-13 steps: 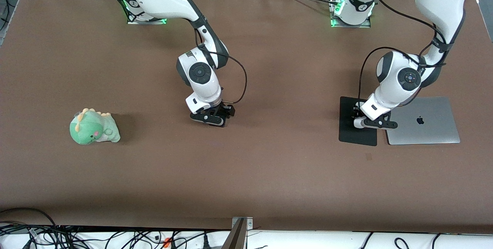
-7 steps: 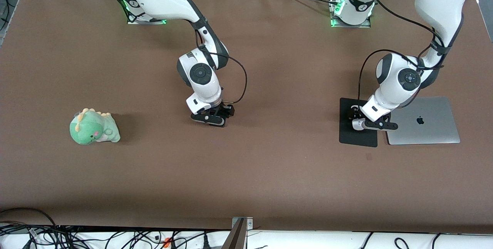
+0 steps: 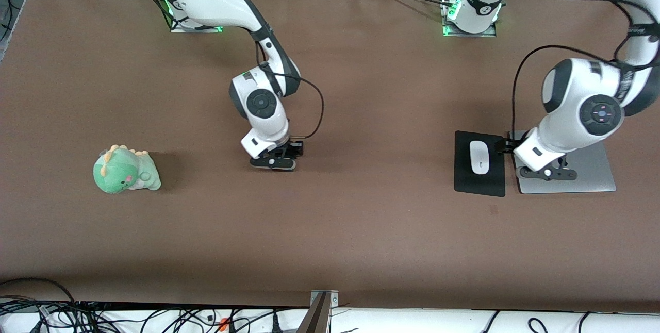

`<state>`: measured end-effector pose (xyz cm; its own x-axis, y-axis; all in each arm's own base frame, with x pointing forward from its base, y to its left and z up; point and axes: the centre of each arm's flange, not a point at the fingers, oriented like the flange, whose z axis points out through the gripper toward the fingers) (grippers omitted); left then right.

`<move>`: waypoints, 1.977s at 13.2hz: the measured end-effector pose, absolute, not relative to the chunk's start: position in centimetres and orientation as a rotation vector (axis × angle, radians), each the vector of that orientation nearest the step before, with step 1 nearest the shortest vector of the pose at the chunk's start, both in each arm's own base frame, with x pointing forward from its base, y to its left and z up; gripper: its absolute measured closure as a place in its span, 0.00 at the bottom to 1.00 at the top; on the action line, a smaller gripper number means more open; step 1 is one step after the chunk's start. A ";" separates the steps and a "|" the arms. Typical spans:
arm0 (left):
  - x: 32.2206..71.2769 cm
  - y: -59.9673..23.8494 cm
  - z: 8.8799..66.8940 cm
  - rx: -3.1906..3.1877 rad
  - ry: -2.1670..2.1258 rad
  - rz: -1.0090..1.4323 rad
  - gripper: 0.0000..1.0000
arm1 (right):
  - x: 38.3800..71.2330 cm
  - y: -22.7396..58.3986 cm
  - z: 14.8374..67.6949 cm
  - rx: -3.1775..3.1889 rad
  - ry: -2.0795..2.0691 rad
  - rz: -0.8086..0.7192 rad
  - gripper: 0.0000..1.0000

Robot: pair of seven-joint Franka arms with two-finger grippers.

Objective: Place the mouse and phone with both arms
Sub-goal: 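Release the mouse on the pad while the right gripper carries the phone, then lower the phone beside the plush toy while the left gripper withdraws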

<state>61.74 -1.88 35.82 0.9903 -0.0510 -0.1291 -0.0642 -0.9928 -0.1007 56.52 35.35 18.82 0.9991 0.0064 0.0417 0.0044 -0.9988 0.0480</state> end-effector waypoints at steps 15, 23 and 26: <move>59.3 4.0 61.5 -3.103 -0.098 0.139 0.00 | 61.4 12.9 17.2 3.083 0.354 -0.059 0.19; 52.7 2.0 62.7 -3.099 0.006 -0.061 0.00 | 61.6 12.0 17.3 3.090 0.344 -0.038 0.19; 52.7 1.8 62.3 -3.100 0.034 -0.049 0.00 | 61.8 10.8 17.3 3.095 0.311 -0.034 0.12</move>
